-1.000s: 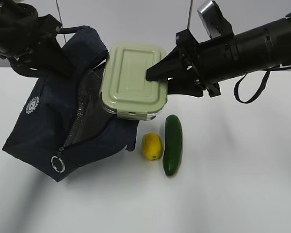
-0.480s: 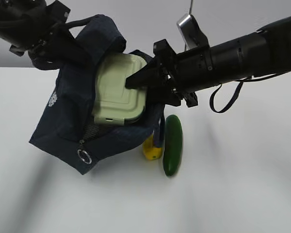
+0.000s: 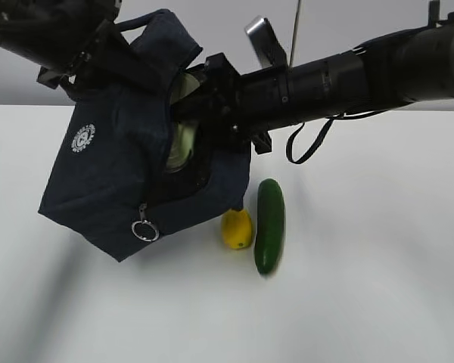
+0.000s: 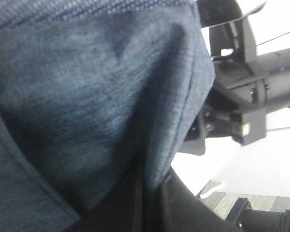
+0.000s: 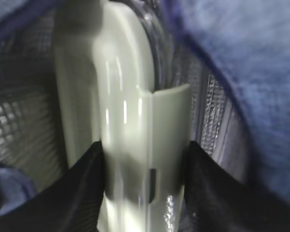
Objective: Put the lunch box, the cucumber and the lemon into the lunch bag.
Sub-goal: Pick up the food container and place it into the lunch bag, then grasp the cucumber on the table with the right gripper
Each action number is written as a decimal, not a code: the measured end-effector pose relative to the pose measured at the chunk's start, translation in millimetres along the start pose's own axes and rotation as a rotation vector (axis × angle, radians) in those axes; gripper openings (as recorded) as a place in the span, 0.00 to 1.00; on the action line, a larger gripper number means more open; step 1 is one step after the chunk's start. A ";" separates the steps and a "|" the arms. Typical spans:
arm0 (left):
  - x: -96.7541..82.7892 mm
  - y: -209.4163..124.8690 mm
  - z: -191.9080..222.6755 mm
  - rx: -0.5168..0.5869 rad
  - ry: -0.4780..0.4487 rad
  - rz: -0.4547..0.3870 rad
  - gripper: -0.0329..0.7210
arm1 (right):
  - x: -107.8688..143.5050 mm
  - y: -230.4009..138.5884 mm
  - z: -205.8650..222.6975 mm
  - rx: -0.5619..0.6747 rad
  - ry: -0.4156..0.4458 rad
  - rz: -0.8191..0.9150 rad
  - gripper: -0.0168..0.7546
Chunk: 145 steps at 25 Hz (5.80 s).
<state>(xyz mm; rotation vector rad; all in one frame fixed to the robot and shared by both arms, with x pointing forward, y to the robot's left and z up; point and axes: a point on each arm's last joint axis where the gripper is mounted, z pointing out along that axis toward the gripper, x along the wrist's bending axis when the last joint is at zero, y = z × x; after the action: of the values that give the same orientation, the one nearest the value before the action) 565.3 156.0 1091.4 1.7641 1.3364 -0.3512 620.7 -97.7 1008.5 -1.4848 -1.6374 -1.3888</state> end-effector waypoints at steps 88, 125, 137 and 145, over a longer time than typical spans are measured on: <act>88.8 6.7 -1.2 0.045 0.087 -0.187 0.03 | -38.7 21.6 18.4 0.208 0.094 -0.039 0.56; 139.0 -14.0 -41.7 0.239 0.408 -0.234 0.03 | 20.4 -8.7 -48.8 0.400 -0.939 -0.151 0.56; 138.4 -14.9 -41.8 0.249 0.404 -0.236 0.03 | -6.5 -17.7 -41.1 0.328 -1.038 0.112 0.56; 138.3 -15.1 -41.8 0.251 0.403 -0.237 0.03 | -29.5 -10.0 -20.9 0.224 -1.007 0.141 0.56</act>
<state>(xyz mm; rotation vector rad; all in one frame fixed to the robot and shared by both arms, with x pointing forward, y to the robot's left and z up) 593.8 277.1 1016.3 1.9566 1.8651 -0.3130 613.9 -127.0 986.2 -2.2692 -2.0639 -0.3048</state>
